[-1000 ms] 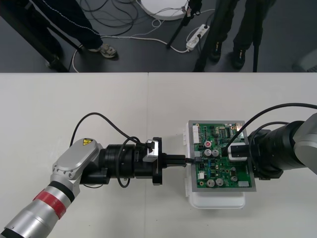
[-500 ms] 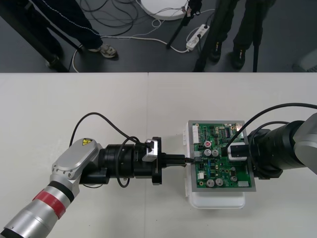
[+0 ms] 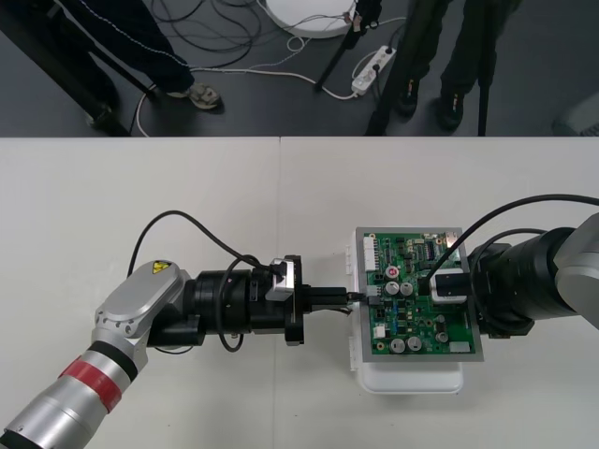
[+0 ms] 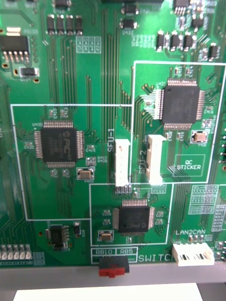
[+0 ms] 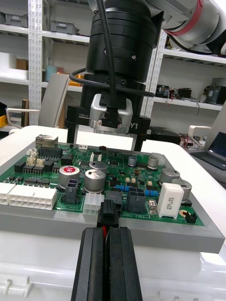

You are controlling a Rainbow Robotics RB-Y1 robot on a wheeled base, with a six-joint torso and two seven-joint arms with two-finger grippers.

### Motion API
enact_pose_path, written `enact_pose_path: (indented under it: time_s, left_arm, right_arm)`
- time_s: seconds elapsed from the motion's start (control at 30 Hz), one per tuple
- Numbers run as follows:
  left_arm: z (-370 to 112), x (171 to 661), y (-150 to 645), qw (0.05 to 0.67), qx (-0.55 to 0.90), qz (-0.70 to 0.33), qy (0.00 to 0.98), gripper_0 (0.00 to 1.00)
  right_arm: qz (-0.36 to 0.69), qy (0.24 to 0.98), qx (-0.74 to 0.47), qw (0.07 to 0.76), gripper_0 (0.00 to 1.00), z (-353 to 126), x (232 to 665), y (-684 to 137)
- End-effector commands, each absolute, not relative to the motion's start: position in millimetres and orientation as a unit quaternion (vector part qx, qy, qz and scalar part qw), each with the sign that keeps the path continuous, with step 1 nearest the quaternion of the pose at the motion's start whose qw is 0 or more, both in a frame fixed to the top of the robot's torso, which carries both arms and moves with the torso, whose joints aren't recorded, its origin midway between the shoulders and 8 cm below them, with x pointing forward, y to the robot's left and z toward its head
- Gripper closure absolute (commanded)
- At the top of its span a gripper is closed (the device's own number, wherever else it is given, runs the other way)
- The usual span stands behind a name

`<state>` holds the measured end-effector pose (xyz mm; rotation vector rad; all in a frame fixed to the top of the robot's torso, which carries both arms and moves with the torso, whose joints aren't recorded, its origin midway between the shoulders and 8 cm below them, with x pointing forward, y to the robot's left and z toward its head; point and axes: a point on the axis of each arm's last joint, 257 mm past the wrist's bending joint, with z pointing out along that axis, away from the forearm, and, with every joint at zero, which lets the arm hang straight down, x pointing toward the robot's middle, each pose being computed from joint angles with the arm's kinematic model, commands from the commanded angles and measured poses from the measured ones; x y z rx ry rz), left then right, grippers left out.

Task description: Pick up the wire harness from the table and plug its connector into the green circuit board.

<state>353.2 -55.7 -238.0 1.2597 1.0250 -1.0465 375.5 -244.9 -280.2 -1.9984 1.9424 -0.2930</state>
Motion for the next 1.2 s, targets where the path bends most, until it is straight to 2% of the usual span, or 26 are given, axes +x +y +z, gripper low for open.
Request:
enact_pose_path:
  time_s: [0.03, 1.2]
  left_arm:
    - [-230.4, 361.7, -56.4, 0.584, 0.558, -0.417, 0.417, 1.0]
    - [-232.3, 359.3, -68.3, 0.584, 0.559, -0.416, 0.416, 1.0]
  right_arm:
    - [-0.1, 0.664, -0.717, 0.187, 0.0, -277.2, 376.4, -227.0]
    - [-0.098, 0.663, -0.717, 0.19, 0.0, -276.7, 376.9, -225.3]
